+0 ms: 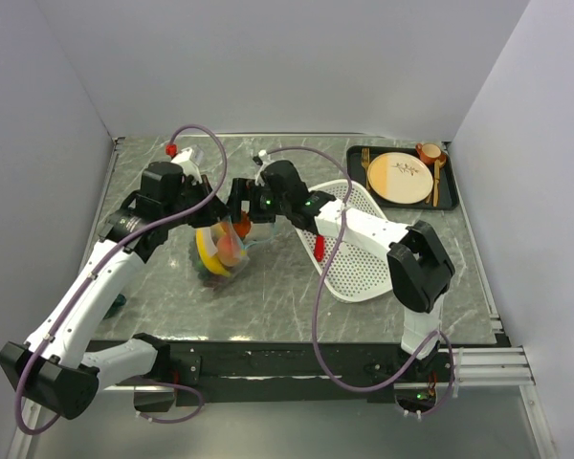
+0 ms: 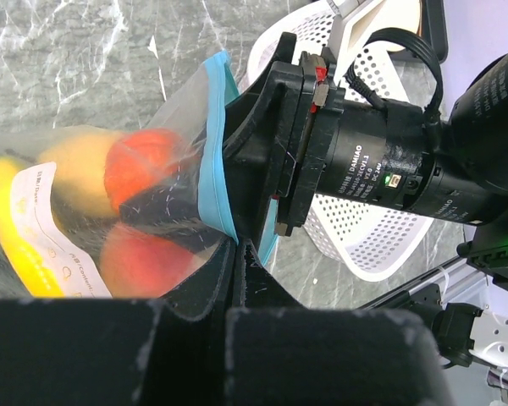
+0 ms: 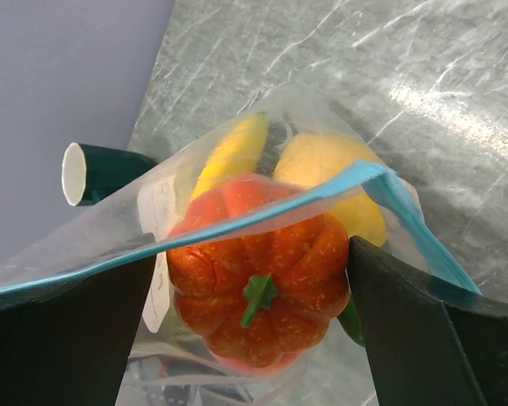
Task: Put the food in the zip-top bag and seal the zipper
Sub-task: Place the fake fruit in the zipper food storage bag.
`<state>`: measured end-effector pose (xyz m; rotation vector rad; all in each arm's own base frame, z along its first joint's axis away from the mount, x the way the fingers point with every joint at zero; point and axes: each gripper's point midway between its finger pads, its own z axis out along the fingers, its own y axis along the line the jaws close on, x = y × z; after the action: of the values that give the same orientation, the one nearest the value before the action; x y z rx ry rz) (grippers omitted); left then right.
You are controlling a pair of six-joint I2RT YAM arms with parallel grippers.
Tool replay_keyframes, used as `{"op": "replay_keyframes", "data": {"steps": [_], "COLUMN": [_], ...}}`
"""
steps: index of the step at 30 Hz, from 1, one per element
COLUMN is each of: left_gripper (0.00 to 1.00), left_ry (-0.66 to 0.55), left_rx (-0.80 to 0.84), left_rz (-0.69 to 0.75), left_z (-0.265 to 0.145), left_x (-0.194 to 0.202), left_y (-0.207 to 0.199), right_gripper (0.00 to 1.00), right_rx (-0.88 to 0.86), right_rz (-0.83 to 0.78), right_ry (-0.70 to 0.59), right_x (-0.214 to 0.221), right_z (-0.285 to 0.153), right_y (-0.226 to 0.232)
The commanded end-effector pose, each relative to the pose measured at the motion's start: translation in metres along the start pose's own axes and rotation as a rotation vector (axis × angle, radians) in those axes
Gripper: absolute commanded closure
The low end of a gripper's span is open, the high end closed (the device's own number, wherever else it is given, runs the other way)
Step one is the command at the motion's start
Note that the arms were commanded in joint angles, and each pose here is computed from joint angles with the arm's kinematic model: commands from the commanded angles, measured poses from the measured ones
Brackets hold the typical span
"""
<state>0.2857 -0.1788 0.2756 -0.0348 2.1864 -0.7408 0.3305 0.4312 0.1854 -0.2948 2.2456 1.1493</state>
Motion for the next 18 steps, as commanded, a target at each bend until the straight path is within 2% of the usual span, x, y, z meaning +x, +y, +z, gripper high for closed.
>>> {"op": "replay_keyframes", "data": {"steps": [1,13,18], "left_gripper": [0.99,0.99,0.99], "left_ry": [-0.068,-0.073,-0.084], "left_rx": [0.059,0.048,0.047], "left_rz": [0.023,0.026,0.026], "left_z": [-0.008,-0.009,-0.011], "left_x": [-0.016,-0.016,-0.018], "left_y": [-0.015,-0.013,-0.013], "right_gripper": [0.00,0.00,0.00], "right_rx": [-0.027,0.135,0.283], "right_rz": [-0.073,-0.142,-0.092], "right_ry": [-0.091,-0.245,-0.259], "right_x": [-0.023,-0.051,-0.046], "right_z": [-0.017,-0.075,-0.094], "right_y": [0.023,0.012,-0.029]}}
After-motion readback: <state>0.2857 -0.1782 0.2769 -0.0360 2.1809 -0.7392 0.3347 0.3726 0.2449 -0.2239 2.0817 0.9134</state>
